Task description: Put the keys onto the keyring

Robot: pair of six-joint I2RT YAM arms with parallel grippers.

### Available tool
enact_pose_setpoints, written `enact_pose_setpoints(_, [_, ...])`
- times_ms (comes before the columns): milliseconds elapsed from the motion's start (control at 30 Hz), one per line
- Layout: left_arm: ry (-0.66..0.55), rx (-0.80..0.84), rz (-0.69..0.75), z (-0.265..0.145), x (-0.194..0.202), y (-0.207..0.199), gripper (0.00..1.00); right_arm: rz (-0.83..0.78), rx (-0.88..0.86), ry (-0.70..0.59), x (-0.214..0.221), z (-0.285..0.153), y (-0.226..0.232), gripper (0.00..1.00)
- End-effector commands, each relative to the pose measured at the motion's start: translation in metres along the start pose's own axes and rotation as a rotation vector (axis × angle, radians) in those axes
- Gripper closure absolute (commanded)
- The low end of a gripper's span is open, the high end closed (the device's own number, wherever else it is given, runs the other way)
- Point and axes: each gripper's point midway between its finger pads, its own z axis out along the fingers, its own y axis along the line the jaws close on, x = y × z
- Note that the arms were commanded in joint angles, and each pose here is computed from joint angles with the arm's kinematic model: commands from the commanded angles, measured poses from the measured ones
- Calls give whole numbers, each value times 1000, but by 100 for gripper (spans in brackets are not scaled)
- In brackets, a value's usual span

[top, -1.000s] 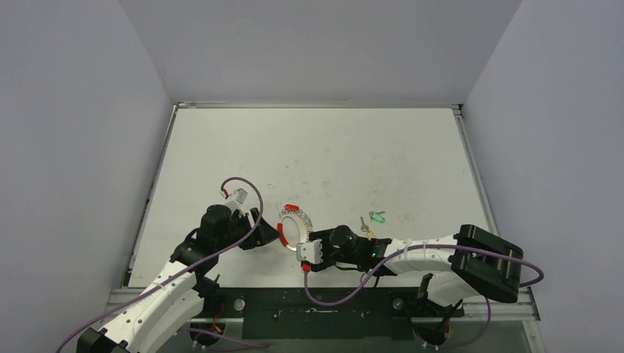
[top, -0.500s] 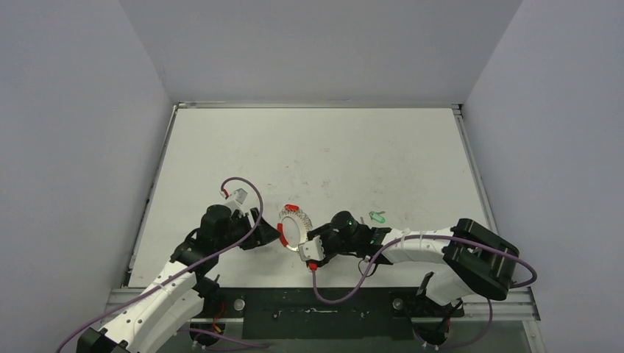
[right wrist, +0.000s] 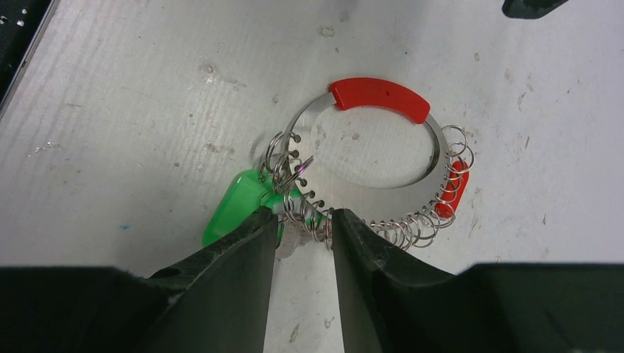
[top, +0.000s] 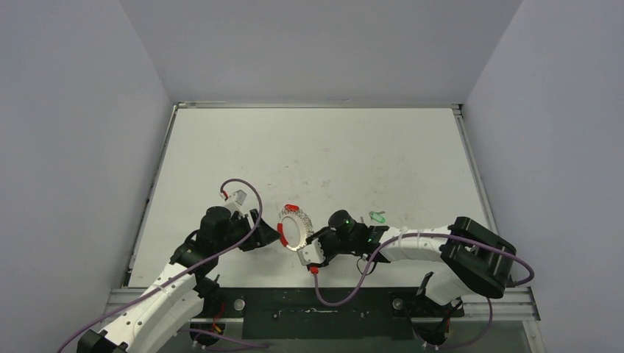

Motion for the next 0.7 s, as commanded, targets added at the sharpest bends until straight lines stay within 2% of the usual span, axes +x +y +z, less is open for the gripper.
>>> enact_pose_setpoints(0, [-39,40,14,-1,-9,-9,40,-29,13,-39,-12,4,-16,66])
enact_pose_setpoints(167, [-39,42,11,-1,-9,-9,40,-27,-6,-39,-12,8,-15,67])
enact_pose_setpoints(400, [-39,39,11,-1,-9,-9,40,-18,-33,-16,-7,13,-13,78])
enact_pose_setpoints(533, [-38,36,11,-1,-9,-8,40,-15,-44,12,-3,14,-13,81])
enact_pose_setpoints(667, [-43,38,12,-2,-10,-9,40,-6,-31,30,-2,13,-18,97])
